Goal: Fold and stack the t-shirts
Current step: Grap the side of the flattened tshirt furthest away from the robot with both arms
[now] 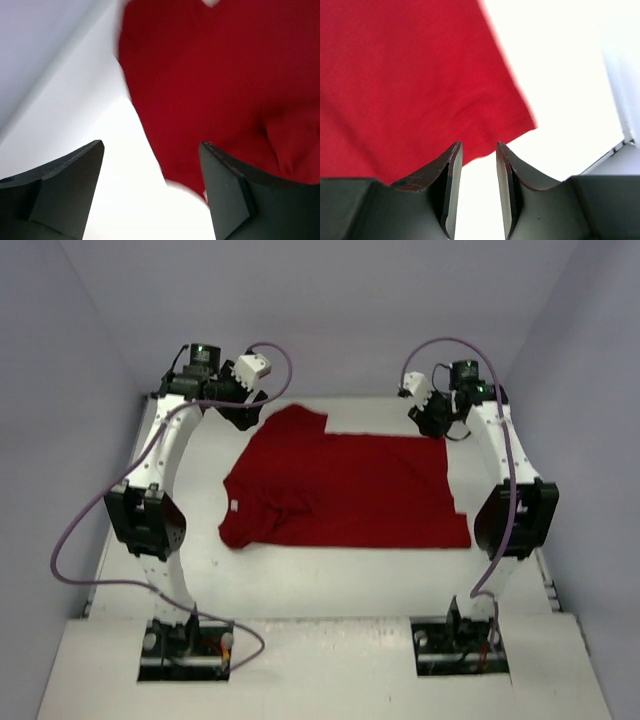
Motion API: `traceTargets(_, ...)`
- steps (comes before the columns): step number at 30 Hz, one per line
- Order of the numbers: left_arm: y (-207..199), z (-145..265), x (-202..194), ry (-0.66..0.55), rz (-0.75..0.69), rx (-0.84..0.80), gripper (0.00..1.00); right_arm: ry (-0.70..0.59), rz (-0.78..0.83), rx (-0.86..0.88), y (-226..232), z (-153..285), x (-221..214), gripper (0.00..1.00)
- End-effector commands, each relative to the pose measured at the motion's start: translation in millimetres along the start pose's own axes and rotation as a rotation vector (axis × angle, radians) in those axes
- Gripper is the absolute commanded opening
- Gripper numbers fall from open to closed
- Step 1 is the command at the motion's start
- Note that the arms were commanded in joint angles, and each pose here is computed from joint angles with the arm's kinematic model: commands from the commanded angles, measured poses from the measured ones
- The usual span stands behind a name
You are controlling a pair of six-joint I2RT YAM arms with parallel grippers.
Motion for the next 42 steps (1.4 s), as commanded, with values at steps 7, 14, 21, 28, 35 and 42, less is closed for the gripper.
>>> traceTargets(7,56.6,-122.4,41.4,-0.343,0.420,-0.128,0.73,-0.090,-0.520,0.164,-31.2,-71.3,-67.8,0.28)
traceTargets(14,82.6,-172.4,48.6,-0.598,0.488,-0.077,0.77,-0.024,-0.571,0.176,-24.1,-79.3,-102.3,0.28)
traceTargets(21,96.3,-206.2,19.1,-0.543,0.542,0.080,0.77,-0.016,-0.578,0.183,-18.6,-74.2,-104.8,0.28)
traceTargets(28,91.9,-228.5,-4.5,-0.451,0.575,0.078,0.77,-0.008,-0.588,0.158,-16.1,-60.6,-103.7,0.33)
traceTargets(35,86.7,-237.0,-22.9,-0.354,0.601,0.063,0.77,-0.068,-0.662,0.081,-45.6,-50.4,-91.4,0.43)
traceTargets(42,77.3,-250.2,-36.3,-0.290,0.618,0.035,0.76,-0.041,-0.715,0.024,-71.2,-76.7,-100.8,0.45)
Point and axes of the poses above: each gripper's point midway between its finger pads, its own z axis back along the fingers, its own y axis along the line the jaws close on, x = y × z, the point moved 10 cm from there along z, back along the fingers, and after that the axes turned 3 degrees about z, right-handed, at the moved point
